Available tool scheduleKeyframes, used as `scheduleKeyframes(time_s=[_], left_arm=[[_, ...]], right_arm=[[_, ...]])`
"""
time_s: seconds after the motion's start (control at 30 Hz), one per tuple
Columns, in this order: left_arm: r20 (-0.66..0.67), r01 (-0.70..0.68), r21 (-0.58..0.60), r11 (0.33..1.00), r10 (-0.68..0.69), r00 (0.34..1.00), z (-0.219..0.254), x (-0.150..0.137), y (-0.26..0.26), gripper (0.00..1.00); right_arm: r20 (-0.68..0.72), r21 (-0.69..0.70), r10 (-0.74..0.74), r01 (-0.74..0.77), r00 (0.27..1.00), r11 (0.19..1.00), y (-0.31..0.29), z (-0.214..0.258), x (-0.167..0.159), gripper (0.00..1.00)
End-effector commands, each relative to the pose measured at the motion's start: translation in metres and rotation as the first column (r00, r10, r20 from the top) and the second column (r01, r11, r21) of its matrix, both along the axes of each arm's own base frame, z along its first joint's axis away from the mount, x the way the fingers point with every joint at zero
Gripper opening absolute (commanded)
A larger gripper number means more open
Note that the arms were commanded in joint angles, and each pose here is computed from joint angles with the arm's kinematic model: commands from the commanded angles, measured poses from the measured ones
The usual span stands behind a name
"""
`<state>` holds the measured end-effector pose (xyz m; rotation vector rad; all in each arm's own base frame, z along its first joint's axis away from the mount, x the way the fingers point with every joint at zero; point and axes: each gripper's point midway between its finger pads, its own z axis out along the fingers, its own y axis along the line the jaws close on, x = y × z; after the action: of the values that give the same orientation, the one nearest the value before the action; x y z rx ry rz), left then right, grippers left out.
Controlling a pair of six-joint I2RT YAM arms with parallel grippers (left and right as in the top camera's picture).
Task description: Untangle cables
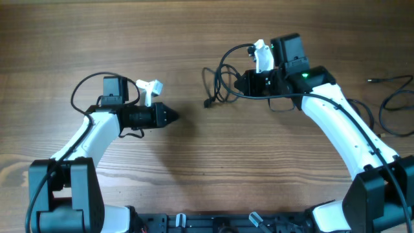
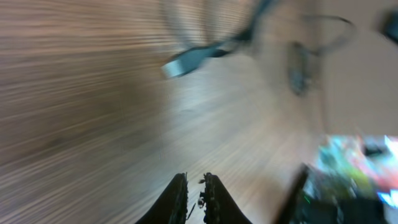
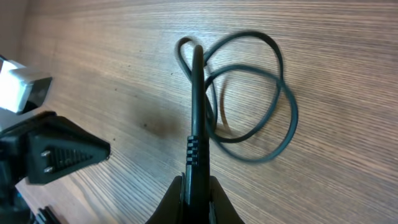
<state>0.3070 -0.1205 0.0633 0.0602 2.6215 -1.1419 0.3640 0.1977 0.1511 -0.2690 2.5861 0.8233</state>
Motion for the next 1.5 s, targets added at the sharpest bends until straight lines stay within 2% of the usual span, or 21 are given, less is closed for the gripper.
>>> scheduleKeyframes(time_s=[0.0, 0.03, 0.07, 0.17, 0.27, 0.47, 0.9, 0.97, 1.0, 1.07, 1.2, 1.27, 1.33, 1.4, 1.47], left_arm=[[-0.126, -0.318, 0.242, 0.917, 0.355, 0.927, -0.025, 0.015, 0.046, 0.09], [-0.125, -0.314, 0.243, 0.918, 0.351, 0.928, -0.025, 0.015, 0.044, 0.15], [-0.125, -0.309, 0.243, 0.92, 0.345, 0.93, -0.025, 0.014, 0.042, 0.29], [-0.126, -0.281, 0.203, 0.938, 0.309, 0.943, -0.021, 0.014, 0.031, 0.54], [-0.029, -0.057, -0.005, 0.998, 0.057, 0.998, 0.007, 0.009, -0.016, 0.61], [0.045, 0.054, -0.019, 0.998, -0.053, 0.998, 0.014, 0.005, -0.047, 0.62], [0.06, 0.059, -0.017, 0.998, -0.057, 0.997, 0.015, 0.007, -0.049, 0.64], [0.063, 0.059, -0.018, 0.998, -0.058, 0.996, 0.015, 0.007, -0.049, 0.66], [0.06, 0.074, -0.044, 0.996, -0.072, 0.996, 0.018, 0.005, -0.053, 0.61], [0.1, 0.154, -0.143, 0.978, -0.141, 0.985, 0.034, -0.003, -0.06, 0.6], [0.109, 0.141, -0.173, 0.975, -0.124, 0.986, 0.039, 0.001, -0.053, 0.59], [0.187, 0.243, -0.218, 0.945, -0.204, 0.961, 0.05, -0.008, -0.063, 0.57], [0.194, 0.25, -0.21, 0.945, -0.211, 0.958, 0.049, -0.008, -0.064, 0.58], [0.183, 0.232, -0.183, 0.955, -0.199, 0.963, 0.044, -0.006, -0.061, 0.53], [0.177, 0.219, -0.159, 0.963, -0.19, 0.966, 0.04, -0.005, -0.059, 0.38]], right_arm=[[-0.032, 0.066, 0.039, -0.036, 0.999, 0.997, 0.008, 0.002, -0.005, 0.04], [-0.025, 0.129, 0.113, -0.109, 0.993, 0.986, 0.019, 0.01, -0.014, 0.04], [-0.017, 0.197, 0.182, -0.175, 0.983, 0.965, 0.029, 0.018, -0.023, 0.04], [-0.026, 0.337, 0.272, -0.247, 0.962, 0.908, 0.044, 0.037, -0.039, 0.04], [-0.083, 0.413, 0.284, -0.227, 0.955, 0.882, 0.05, 0.046, -0.047, 0.04], [-0.141, 0.473, 0.319, -0.219, 0.937, 0.853, 0.062, 0.054, -0.06, 0.04], [-0.147, 0.493, 0.362, -0.249, 0.921, 0.834, 0.074, 0.057, -0.071, 0.04], [-0.145, 0.493, 0.377, -0.264, 0.915, 0.829, 0.08, 0.058, -0.076, 0.04], [-0.136, 0.479, 0.376, -0.272, 0.916, 0.835, 0.083, 0.056, -0.076, 0.04], [-0.133, 0.475, 0.373, -0.271, 0.918, 0.837, 0.083, 0.055, -0.075, 0.04], [-0.135, 0.476, 0.373, -0.27, 0.918, 0.837, 0.084, 0.056, -0.075, 0.04], [-0.135, 0.476, 0.374, -0.271, 0.918, 0.837, 0.084, 0.056, -0.075, 0.04], [-0.135, 0.476, 0.374, -0.271, 0.917, 0.836, 0.084, 0.056, -0.076, 0.04], [-0.135, 0.476, 0.374, -0.271, 0.917, 0.836, 0.084, 0.056, -0.076, 0.04], [-0.134, 0.476, 0.375, -0.272, 0.917, 0.836, 0.084, 0.056, -0.076, 0.04]])
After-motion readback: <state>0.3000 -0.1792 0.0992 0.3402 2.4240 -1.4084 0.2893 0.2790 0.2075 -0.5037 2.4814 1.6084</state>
